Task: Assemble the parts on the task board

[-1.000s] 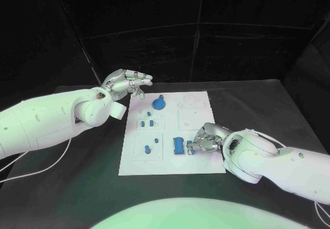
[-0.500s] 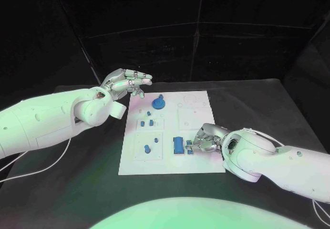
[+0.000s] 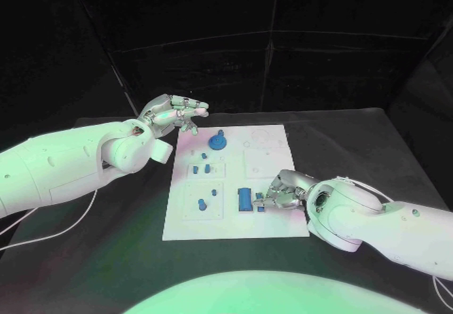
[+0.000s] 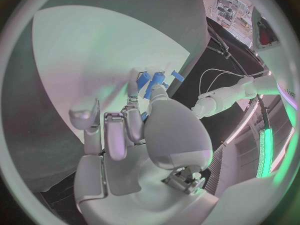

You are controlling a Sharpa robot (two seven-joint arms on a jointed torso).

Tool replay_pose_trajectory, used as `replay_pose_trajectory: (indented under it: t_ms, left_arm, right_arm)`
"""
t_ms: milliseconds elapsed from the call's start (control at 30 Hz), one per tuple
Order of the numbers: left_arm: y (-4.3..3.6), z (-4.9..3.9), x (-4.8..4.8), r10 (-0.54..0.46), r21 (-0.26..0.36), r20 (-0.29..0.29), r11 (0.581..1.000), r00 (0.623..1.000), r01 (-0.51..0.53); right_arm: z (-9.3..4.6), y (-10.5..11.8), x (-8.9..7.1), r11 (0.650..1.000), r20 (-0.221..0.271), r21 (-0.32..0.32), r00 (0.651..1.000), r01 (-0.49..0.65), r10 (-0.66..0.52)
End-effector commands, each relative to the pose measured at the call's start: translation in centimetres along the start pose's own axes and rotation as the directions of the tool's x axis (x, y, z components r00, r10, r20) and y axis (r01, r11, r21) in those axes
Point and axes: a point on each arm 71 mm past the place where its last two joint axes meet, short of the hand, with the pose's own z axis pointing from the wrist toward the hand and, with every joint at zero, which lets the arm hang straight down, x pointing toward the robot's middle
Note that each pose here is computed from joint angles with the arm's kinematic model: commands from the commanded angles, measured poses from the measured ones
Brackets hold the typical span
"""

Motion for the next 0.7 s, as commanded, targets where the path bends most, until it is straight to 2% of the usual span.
replay_pose_trajectory:
  t_ms: [33, 433, 700]
  left_arm:
    - [-0.13, 0.05, 0.1, -0.007, 0.009, -0.011, 1.0, 1.0, 0.007]
    - [-0.09, 0.12, 0.13, -0.007, 0.007, -0.012, 1.0, 1.0, 0.007]
    - [-0.08, 0.15, 0.16, -0.007, 0.006, -0.013, 1.0, 1.0, 0.008]
  right_arm:
    - [-0.3, 0.3, -0.2, 0.999, 0.022, -0.051, 1.0, -0.015, 0.016]
    - [-0.8, -0.8, -0.1, 0.999, -0.055, -0.038, 0.998, 0.015, -0.017]
    - [-0.6, -0.8, 0.0, 0.999, -0.066, -0.034, 0.998, 0.019, -0.022]
